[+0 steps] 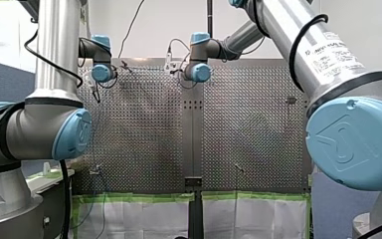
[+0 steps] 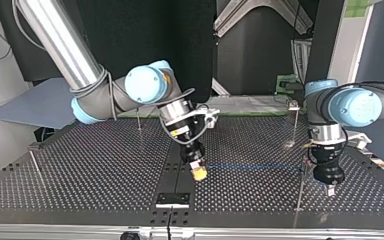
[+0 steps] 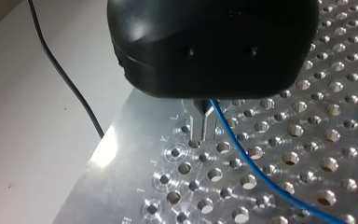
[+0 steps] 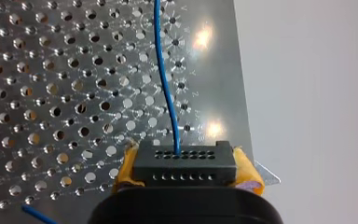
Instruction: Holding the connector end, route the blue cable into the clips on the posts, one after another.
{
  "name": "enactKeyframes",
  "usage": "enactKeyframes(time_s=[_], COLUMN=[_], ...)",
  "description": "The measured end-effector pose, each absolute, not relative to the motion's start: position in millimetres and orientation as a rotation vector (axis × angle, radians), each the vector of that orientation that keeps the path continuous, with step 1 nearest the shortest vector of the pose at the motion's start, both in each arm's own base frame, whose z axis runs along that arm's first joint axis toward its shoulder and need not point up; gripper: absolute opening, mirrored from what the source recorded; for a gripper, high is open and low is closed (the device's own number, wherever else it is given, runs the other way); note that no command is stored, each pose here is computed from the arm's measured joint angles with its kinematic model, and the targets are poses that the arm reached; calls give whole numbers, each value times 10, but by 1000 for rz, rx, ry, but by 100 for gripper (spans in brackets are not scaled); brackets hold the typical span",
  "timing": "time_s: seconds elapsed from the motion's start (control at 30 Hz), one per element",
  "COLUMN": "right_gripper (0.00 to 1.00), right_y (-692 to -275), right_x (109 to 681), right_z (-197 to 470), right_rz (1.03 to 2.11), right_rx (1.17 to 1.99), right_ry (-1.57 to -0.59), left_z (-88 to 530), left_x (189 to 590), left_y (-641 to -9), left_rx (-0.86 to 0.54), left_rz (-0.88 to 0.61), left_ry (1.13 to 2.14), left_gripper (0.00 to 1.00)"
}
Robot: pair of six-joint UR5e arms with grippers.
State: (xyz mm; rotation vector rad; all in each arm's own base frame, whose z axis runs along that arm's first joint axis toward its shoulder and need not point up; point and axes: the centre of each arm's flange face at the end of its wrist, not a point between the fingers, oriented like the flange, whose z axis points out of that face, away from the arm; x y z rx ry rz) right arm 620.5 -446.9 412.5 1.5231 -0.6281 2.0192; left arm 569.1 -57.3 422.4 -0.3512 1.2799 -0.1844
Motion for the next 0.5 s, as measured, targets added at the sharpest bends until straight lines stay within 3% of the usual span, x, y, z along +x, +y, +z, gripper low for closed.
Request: enactKeyframes(time_s=[0.03, 0.1, 0.13, 0.2, 0.3, 0.5], right_gripper=[0, 0, 0, 0, 0, 0], right_y=[-4473, -4479, -4480, -4481, -4486, -4502], right_x=[6202, 6197, 6196, 6194, 6190, 6177], right_z=[4125, 4123, 4122, 4119, 4116, 4114], right_rz=[2019, 2019, 2018, 2018, 2017, 2015], right_rx=[1524, 1526, 1527, 1530, 1531, 1531], right_ry=[-628, -627, -627, -627, -628, -631], left_z=[4222, 4220, 4218, 4219, 4226, 4298], left_x=[5690, 5688, 5687, 5684, 5670, 5607], left_y=[-567, -550, -544, -540, -542, -555], left_rx=[-354, -360, -361, -361, -364, -371], left_rz=[-182, -171, -167, -159, -153, -139], left_ry=[1281, 1282, 1282, 1283, 1287, 1287], left_gripper=[4, 31, 31, 61, 67, 67])
